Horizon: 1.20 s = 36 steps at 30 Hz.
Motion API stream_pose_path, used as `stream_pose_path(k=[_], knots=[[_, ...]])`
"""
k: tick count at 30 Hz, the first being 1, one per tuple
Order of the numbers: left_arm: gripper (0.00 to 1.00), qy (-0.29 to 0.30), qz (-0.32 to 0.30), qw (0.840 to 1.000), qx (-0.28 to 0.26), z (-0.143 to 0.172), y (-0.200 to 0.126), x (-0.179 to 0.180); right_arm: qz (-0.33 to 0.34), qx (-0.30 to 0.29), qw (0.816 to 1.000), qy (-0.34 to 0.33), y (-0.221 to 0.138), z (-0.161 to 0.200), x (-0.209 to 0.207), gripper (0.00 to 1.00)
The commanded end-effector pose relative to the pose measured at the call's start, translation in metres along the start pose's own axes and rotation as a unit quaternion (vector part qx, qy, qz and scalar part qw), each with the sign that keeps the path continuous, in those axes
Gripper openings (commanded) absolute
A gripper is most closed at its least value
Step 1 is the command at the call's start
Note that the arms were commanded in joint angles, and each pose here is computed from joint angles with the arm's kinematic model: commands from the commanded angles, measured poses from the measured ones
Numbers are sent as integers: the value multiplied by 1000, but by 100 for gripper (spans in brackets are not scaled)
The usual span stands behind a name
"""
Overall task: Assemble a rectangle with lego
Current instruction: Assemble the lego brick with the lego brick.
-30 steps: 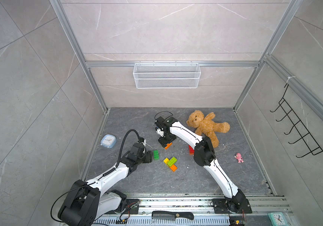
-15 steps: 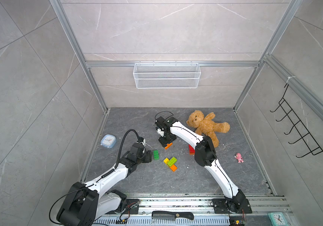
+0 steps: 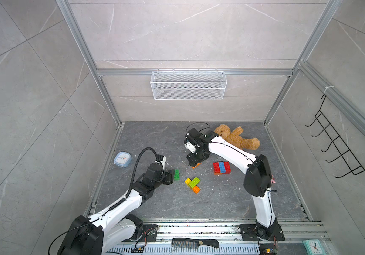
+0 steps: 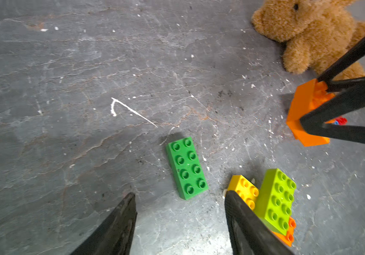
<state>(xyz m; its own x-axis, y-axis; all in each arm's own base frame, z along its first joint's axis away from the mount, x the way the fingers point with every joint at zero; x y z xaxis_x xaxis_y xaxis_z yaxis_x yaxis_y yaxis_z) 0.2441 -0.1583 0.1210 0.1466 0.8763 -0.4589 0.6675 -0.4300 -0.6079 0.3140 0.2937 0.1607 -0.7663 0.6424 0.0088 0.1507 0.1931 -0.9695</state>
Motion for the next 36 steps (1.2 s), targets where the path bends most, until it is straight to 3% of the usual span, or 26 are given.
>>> stream_pose_path(k=[1,4,8,20,36], knots=[[66,47,36,998,-21,1,-2,-24,2,-17,1000,3,-17,29,8,48],[65,89,40,995,-7,21,0,-37,7,-4,1000,-8,-13,61,15,47],[64,86,39,996,-5,36,1,-39,7,13,999,-30,8,82,32,46],[63,55,-11,998,-28,34,-2,-18,-8,22,998,-64,49,72,72,45],[62,57,-9,998,-23,36,3,-20,4,39,997,-71,68,69,72,43]])
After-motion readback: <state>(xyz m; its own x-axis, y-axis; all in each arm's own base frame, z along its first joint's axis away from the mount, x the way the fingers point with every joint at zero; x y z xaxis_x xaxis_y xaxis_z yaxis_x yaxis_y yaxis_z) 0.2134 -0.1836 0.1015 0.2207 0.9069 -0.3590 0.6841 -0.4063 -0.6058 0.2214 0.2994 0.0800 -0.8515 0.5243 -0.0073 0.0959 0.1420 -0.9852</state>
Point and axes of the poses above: each gripper's point midway between its finger pads, its own y axis out along the fingers, its own x axis along the line the jaws close on, z = x × y, the point moved 3 cm from there along -y, back along the fingers, and after that the axes turned 13 degrees about -y, right-handed, at the moved point
